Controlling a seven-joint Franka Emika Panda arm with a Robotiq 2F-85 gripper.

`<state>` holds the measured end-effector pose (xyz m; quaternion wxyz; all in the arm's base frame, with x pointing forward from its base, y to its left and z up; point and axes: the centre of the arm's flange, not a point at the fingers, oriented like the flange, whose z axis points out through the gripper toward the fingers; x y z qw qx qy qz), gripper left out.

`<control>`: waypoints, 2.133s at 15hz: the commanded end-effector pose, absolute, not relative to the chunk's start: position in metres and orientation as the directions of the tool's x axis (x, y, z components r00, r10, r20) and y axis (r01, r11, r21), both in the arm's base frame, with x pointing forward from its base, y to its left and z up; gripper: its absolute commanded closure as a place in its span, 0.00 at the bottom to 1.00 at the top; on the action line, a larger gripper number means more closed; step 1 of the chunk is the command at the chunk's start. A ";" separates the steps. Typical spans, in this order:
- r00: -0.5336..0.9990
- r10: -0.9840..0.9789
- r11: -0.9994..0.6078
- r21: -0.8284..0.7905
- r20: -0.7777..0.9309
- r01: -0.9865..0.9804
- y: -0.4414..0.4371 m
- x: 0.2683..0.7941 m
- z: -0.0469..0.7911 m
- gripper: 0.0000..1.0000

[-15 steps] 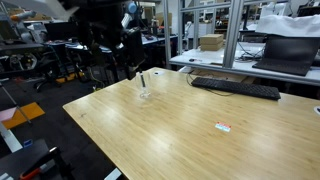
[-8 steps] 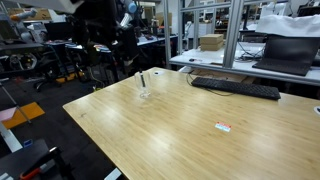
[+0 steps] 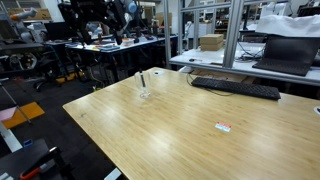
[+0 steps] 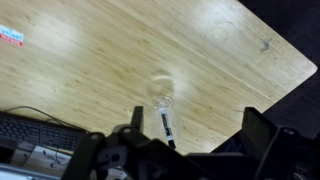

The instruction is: Remove the marker from the plastic cup

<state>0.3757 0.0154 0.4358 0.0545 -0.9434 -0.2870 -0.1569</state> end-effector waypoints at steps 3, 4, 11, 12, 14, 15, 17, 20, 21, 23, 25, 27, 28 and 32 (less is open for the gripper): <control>0.760 0.556 -0.807 0.001 0.337 0.590 0.033 0.384 0.440 0.00; 0.761 0.556 -0.807 -0.001 0.334 0.590 0.031 0.386 0.438 0.00; 0.656 0.695 -0.693 0.035 0.295 0.720 0.054 0.418 0.424 0.00; 0.613 0.738 -0.649 0.051 0.283 0.759 0.062 0.428 0.419 0.00; 0.526 0.812 -0.559 0.078 0.253 0.825 0.080 0.453 0.413 0.00; 0.476 0.845 -0.509 0.092 0.244 0.856 0.085 0.467 0.410 0.00; 0.396 0.886 -0.433 0.123 0.241 0.893 0.091 0.495 0.402 0.00; 0.286 0.912 -0.348 0.186 0.294 0.919 0.095 0.534 0.390 0.00; 0.255 0.913 -0.328 0.199 0.320 0.923 0.096 0.545 0.386 0.00; 0.211 0.909 -0.298 0.209 0.359 0.931 0.101 0.563 0.378 0.00; 0.182 0.900 -0.276 0.194 0.396 0.941 0.108 0.578 0.372 0.00; 0.161 0.892 -0.257 0.183 0.422 0.949 0.114 0.593 0.361 0.00; 0.159 0.891 -0.252 0.174 0.426 0.952 0.117 0.599 0.355 0.00; 0.194 0.899 -0.261 0.125 0.393 0.957 0.124 0.619 0.324 0.00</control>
